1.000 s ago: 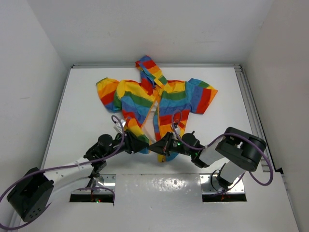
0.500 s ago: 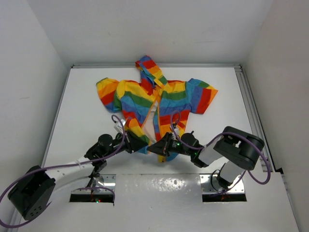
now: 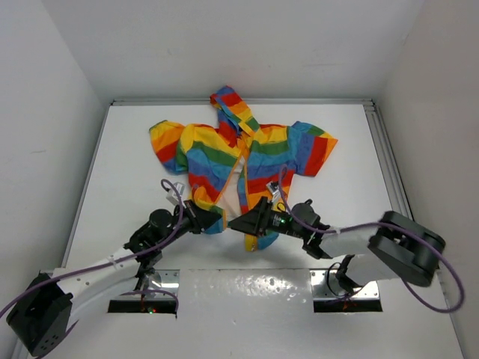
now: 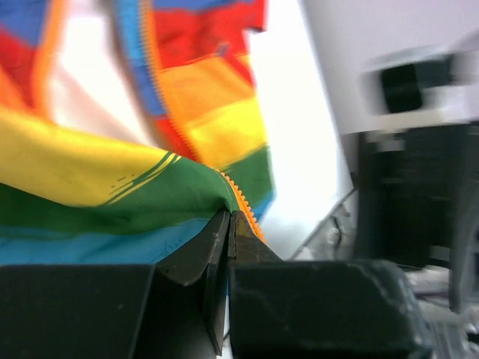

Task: Zip up the jacket

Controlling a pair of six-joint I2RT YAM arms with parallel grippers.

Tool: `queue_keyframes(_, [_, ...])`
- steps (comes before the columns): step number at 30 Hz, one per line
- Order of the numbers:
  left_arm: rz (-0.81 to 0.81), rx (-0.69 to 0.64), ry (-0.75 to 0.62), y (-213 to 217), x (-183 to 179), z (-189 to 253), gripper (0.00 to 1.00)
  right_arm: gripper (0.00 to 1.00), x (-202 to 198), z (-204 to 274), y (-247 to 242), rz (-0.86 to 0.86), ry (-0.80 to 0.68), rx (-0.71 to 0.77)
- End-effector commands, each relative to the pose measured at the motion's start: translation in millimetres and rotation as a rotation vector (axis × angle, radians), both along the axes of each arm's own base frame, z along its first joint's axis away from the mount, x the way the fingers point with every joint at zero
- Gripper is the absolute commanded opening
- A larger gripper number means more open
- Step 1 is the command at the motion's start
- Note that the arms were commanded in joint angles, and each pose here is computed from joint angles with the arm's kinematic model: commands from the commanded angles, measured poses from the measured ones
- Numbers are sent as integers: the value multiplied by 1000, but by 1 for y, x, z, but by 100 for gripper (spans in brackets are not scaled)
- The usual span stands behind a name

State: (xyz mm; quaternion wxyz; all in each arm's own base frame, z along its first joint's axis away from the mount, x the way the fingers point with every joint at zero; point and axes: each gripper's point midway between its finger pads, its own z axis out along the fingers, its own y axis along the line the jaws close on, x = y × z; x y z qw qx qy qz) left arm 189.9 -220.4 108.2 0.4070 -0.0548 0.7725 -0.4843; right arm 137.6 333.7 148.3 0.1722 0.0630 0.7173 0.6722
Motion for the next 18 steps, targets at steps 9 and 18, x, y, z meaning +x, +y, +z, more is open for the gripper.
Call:
queue_keyframes(9, [122,56,16,11,22,14,0,32,32,-20,-8,-49,-270,-460])
queue_keyframes(18, [88,46,-16,5,21,21,0,51,35,-24,20,15,-264,-475])
